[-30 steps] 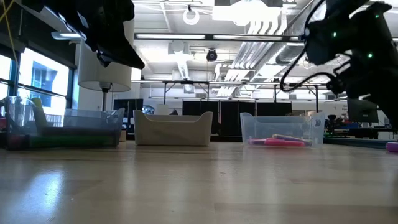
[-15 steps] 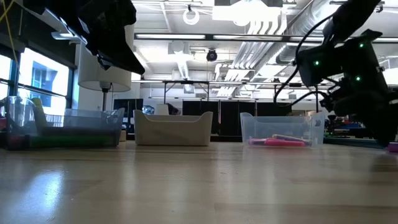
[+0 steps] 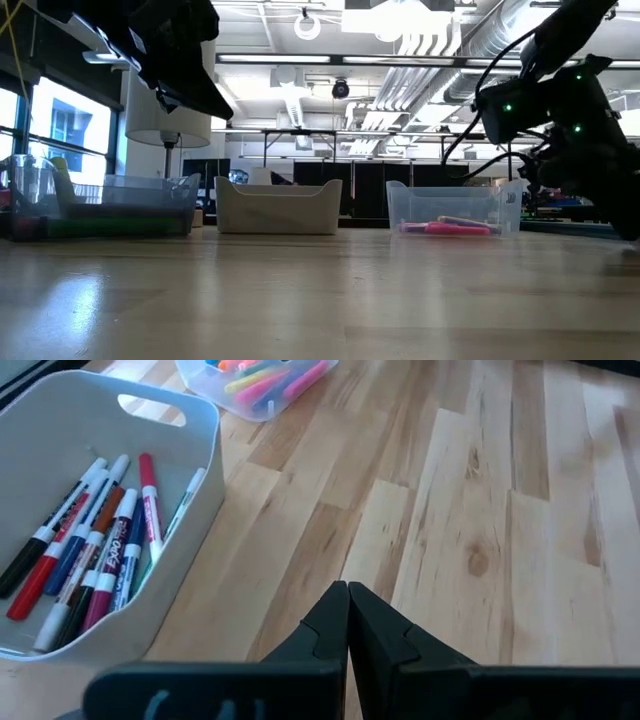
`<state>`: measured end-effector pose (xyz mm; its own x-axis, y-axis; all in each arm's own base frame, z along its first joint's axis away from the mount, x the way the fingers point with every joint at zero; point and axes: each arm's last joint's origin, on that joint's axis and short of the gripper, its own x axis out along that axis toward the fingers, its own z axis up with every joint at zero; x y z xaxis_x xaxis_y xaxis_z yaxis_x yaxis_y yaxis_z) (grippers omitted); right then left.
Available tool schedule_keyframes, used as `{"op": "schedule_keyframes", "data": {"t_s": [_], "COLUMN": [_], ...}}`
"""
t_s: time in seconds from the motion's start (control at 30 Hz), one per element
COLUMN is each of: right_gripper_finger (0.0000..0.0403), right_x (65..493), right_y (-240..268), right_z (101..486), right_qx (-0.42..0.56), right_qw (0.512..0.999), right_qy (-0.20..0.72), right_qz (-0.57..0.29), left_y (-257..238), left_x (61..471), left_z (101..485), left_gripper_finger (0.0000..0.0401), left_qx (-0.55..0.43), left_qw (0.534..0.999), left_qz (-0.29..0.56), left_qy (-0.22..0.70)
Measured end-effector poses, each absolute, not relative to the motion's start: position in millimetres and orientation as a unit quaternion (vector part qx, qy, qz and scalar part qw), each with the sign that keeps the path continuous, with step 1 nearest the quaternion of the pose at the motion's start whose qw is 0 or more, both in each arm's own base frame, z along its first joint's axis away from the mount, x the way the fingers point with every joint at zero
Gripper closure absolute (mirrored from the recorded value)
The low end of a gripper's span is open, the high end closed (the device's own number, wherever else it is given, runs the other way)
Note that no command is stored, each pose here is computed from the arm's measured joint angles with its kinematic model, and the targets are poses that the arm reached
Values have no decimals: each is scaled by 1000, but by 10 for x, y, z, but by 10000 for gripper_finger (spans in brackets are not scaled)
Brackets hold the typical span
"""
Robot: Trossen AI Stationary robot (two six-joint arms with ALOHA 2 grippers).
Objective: Pick & Place Markers
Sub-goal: Put the purple highlighter pen into the black bin
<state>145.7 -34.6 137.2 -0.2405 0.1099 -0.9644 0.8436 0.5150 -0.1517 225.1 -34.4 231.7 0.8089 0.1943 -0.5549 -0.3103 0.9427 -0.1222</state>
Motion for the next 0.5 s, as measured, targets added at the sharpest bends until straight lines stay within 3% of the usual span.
{"op": "schedule_keyframes", "data": {"t_s": [0.23,0.5], "right_gripper_finger": [260,323], "right_x": [1568,1877], "right_y": [-278,80], "right_z": [1513,1820], "right_qx": [399,364], "right_qw": [490,565], "right_qy": [695,656], "right_qz": [-342,-344], "left_y": [-342,-342], "left_x": [2252,2252], "left_z": [2322,2320], "left_gripper_finger": [400,400], "left_qx": [-103,-103], "left_qw": [945,945], "left_qz": [138,138], "left_qy": [277,277]}}
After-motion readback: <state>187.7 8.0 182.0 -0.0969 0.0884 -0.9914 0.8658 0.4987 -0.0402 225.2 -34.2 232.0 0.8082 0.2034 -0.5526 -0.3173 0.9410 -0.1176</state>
